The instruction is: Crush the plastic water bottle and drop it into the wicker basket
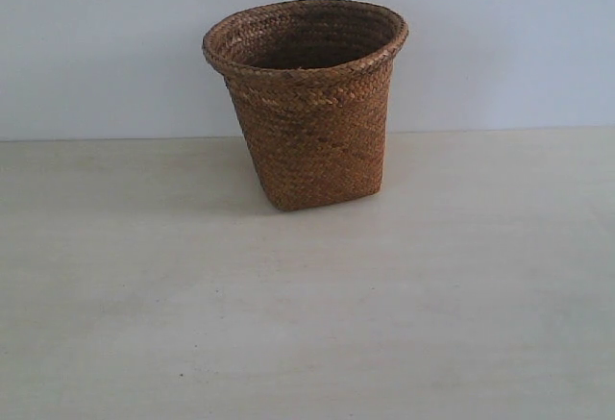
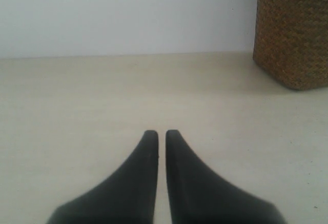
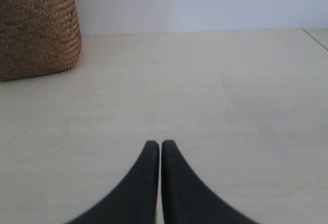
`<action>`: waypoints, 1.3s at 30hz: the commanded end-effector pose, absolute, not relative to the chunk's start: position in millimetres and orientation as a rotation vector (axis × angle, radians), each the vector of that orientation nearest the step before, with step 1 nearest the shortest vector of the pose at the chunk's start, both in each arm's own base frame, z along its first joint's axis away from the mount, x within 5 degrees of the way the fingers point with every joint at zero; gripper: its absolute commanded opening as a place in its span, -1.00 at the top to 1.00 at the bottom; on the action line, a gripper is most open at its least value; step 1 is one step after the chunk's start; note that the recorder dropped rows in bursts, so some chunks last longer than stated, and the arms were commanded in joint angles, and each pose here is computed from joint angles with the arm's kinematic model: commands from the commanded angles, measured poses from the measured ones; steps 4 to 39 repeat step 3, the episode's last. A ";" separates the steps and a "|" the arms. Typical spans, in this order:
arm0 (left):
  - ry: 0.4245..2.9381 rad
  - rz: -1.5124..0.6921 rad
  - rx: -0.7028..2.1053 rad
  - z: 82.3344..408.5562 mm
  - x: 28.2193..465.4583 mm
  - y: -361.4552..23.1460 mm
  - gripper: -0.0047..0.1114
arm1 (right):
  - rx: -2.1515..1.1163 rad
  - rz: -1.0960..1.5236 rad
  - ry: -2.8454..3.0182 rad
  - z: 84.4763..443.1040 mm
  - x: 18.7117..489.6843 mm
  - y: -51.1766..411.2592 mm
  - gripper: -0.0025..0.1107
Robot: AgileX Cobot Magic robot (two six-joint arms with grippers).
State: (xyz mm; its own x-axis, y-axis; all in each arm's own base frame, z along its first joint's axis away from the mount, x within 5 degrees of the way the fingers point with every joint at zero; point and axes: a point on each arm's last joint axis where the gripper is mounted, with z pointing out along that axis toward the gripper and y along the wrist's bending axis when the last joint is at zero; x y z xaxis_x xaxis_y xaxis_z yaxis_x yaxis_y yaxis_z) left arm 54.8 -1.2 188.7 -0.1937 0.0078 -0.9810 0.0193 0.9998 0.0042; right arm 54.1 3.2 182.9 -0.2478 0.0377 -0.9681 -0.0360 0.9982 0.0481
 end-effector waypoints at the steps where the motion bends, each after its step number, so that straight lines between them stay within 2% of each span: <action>1: 1.763 -0.018 0.007 187.9 54.8 -1.1 0.84 | -0.002 0.062 1.808 183.9 53.8 3.0 0.96; 39: 1.763 -0.018 0.007 187.9 54.8 -1.1 0.84 | -0.002 0.062 1.808 183.9 53.8 3.0 0.96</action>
